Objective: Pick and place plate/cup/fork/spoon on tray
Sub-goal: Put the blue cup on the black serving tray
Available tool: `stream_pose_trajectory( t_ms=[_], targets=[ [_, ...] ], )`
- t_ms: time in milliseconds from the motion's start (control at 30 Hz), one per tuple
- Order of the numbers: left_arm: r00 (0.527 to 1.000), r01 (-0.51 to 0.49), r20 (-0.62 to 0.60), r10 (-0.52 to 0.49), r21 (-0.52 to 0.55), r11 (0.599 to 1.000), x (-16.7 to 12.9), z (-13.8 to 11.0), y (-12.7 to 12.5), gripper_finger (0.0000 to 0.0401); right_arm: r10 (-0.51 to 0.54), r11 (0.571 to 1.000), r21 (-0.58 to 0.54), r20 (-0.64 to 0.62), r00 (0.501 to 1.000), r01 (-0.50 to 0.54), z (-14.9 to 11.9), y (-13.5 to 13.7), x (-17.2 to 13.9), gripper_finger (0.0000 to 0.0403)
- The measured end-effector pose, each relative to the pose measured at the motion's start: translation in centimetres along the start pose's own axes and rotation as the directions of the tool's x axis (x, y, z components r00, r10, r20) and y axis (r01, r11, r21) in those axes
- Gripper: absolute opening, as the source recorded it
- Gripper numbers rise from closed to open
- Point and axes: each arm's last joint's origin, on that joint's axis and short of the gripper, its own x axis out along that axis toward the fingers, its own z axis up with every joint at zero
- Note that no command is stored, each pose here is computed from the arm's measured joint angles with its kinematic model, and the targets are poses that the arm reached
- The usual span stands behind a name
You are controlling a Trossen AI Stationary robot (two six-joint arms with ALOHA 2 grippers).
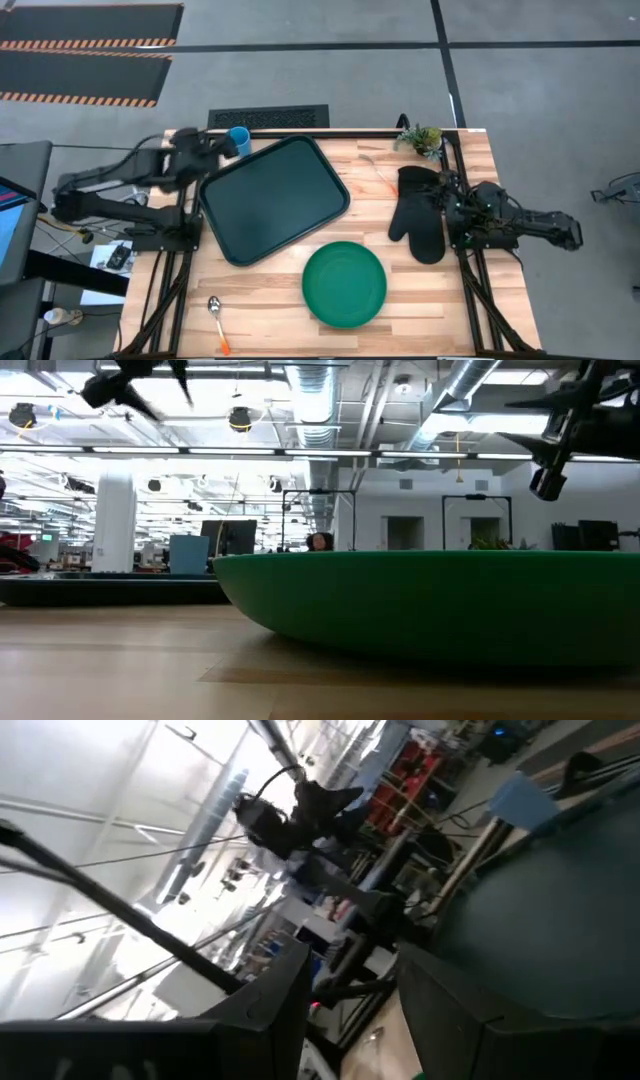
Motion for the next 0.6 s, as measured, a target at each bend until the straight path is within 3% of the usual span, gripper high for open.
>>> stream_pose_trajectory(
  t_ms=[67,133,233,433,600],
  targets=[
    [0.986,-0.158,-0.041,0.161,0.084,0.984,1.7,0.8,-0.3,0.027,-0.019,1.0,-0.002,0.002,1.0,0.019,0.0,-0.2,0.0,0.0175],
    [0.962,-0.224,-0.115,0.247,0.182,0.958,4.0,1.6,-0.6,0.027,-0.028,1.0,-0.004,0.009,1.0,0.028,0.1,-0.3,0.0,0.0175],
    [0.937,-0.221,-0.211,0.278,0.258,0.941,7.8,3.2,-0.6,0.027,-0.035,0.999,-0.026,0.02,0.999,0.035,0.2,-0.3,0.0,0.0175],
    [0.928,-0.231,-0.223,0.3,0.288,0.929,14.2,6.7,0.8,0.027,-0.036,0.999,-0.027,0.023,0.999,0.037,0.2,-0.3,0.0,0.0175],
    [0.873,-0.246,-0.331,0.358,0.336,0.909,18.9,7.0,2.4,0.027,-0.036,0.999,-0.028,0.022,0.999,0.037,0.2,-0.3,0.0,0.0175]
  ],
)
